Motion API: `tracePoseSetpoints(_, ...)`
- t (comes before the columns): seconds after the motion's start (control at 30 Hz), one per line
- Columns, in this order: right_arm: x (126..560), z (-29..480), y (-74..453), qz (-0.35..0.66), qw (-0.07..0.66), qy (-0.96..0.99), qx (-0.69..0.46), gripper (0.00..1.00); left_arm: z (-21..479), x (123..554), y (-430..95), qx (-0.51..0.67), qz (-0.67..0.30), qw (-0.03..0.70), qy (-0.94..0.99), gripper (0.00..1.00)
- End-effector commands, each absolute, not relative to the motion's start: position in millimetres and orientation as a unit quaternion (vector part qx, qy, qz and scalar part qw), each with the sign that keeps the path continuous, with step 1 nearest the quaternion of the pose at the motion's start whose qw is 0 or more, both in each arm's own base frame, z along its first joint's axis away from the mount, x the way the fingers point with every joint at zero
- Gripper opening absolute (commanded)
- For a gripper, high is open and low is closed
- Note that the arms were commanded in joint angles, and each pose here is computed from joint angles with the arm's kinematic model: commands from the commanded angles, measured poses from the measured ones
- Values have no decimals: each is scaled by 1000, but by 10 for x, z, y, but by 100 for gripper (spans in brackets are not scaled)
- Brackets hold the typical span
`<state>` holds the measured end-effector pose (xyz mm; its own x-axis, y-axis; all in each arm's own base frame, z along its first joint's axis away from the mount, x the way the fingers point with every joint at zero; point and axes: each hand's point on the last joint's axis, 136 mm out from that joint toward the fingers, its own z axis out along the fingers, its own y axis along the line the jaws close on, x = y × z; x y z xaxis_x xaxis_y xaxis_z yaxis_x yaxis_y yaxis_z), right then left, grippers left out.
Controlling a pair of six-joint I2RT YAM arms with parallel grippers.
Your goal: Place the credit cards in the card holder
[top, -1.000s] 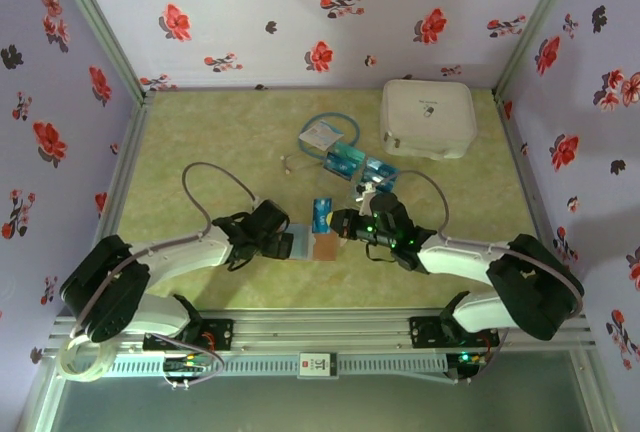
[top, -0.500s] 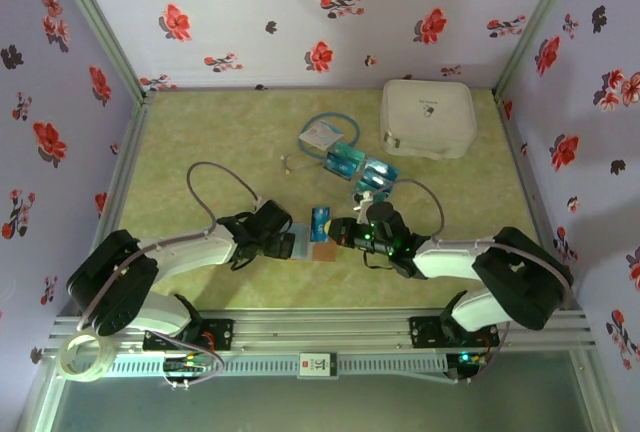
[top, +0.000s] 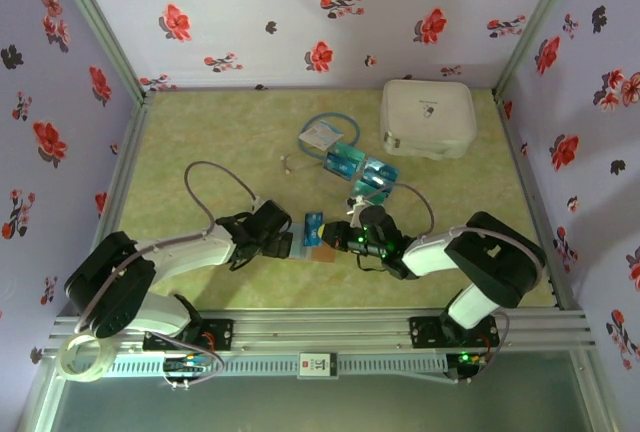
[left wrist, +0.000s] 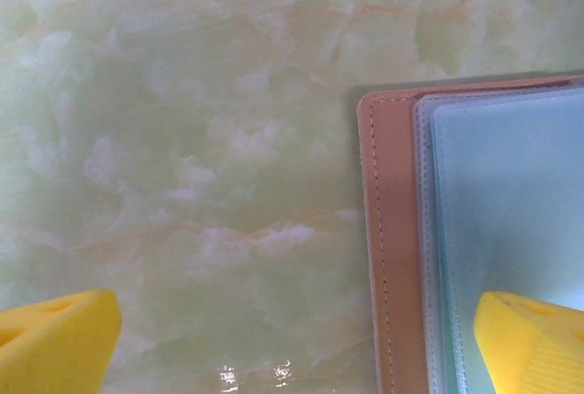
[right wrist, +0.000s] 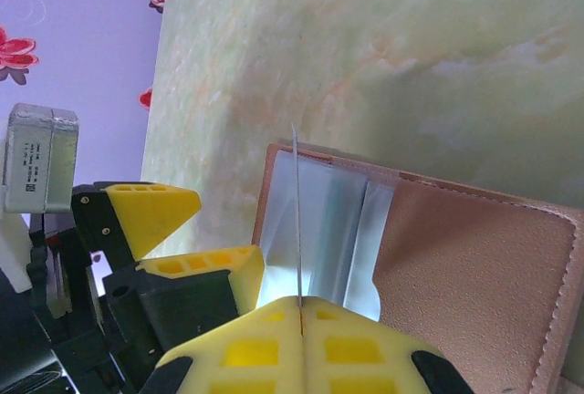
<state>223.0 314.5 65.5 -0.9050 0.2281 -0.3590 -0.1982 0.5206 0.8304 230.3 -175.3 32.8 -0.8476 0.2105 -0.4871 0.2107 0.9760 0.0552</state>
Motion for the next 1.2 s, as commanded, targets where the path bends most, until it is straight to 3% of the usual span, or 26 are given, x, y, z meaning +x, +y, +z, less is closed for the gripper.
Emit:
tracePoseSetpoints(0.0,2227,672,3176,496,224,839,4,0,357,2273,-1681,100,10,259,961,100)
tracePoseSetpoints(1.17,2174,505,3182,511,223,829,40,0,237,2205,-1568,92,27,248,964,100)
